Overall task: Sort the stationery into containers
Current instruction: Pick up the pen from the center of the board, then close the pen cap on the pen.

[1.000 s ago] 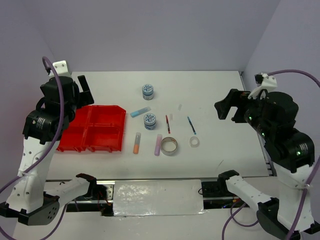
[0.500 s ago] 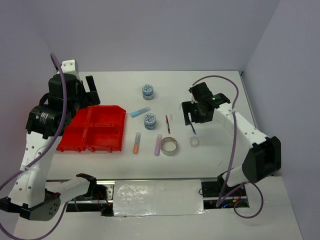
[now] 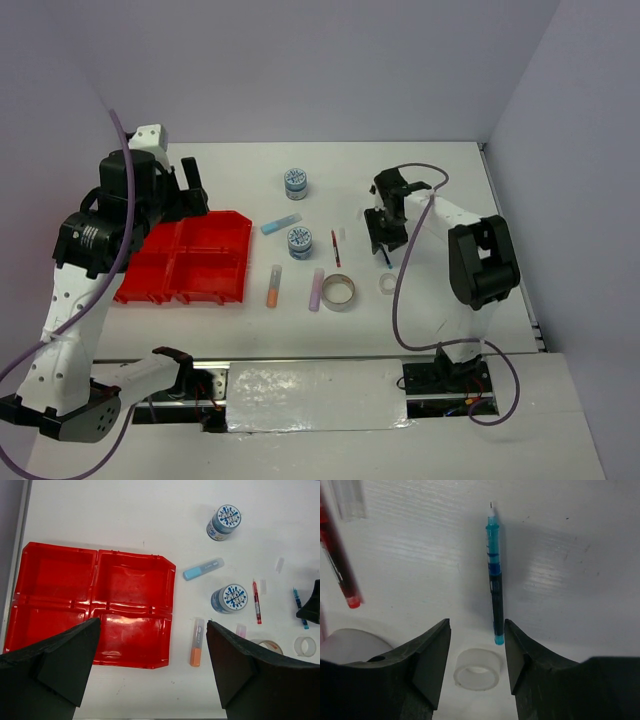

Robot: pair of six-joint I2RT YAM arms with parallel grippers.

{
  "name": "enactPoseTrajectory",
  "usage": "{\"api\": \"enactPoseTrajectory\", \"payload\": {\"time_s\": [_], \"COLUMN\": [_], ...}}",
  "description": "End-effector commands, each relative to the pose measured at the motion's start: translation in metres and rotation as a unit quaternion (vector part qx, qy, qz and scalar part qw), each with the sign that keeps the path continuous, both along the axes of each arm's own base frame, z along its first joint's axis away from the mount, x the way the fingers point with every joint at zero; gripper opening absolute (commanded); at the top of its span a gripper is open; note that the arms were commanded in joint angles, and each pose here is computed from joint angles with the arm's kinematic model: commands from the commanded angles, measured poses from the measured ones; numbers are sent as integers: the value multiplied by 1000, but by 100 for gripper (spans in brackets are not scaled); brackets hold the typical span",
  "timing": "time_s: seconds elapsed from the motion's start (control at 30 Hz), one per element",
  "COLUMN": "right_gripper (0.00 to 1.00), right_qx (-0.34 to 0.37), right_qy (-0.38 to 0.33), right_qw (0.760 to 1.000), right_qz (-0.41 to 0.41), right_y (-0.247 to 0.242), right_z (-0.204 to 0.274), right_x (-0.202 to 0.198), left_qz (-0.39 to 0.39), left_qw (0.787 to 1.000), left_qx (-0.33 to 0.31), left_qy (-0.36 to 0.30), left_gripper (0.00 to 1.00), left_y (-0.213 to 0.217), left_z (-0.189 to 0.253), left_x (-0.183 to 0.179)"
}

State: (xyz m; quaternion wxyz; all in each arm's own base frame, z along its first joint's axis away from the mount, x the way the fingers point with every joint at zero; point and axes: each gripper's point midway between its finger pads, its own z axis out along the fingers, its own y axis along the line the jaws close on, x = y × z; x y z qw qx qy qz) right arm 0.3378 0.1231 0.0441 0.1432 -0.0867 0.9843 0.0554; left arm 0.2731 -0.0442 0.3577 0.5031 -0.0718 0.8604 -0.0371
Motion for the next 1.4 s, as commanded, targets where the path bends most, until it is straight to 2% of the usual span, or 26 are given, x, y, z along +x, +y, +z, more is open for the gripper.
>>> {"api": "enactPoseTrajectory", "payload": {"time_s": [0.0,0.23,0.43,0.53,0.6,0.7,0.77,0.83,0.87,1.0,1.03,1.07,1.23,1.37], "right_gripper": [53,45,37,27,0,0,0,0,0,0,0,0,0,0], "right_qx": [12,-27,-21,-30,-29,13,72,109,120,108,109,112,199,231], "right_qy": [-26,7,25,37,40,35,13,-43,-92,-211,-221,-257,-264,-271], "right_qw": [1000,1000,999,999,999,999,996,989,981,952,946,934,922,917], "right_qz": [13,-2,-5,-3,-3,-15,-53,-94,-125,-194,-211,-222,-203,-182], "right_y": [9,-9,-6,-8,-9,-1,2,-8,-15,-48,-53,-60,-39,-33], "right_z": [2,-27,-41,-43,-42,-33,-13,29,62,148,161,189,222,230], "right_x": [22,22,17,15,15,17,28,37,42,38,30,22,-29,-71], "left_qz": [-10,-23,-26,-25,-23,-50,-92,-119,-129,-176,-184,-194,-254,-314], "left_qw": [1000,999,999,999,999,995,990,986,984,977,975,973,955,941], "left_qx": [-14,-19,-23,-28,-39,-74,-105,-120,-121,-106,-96,-103,-109,-83], "left_qy": [-12,-12,-22,-25,-28,-33,-25,6,0,49,77,71,111,91], "left_gripper": [99,99,99,99,99,99,99,99,99,99,99,98,91,81], "left_y": [-5,-10,-12,-14,-18,-36,-61,-94,-107,-179,-200,-213,-288,-340], "left_z": [6,4,13,19,25,36,41,27,35,5,-23,-20,-93,-122], "left_x": [-1,1,4,8,13,25,38,58,64,99,115,123,165,183]}}
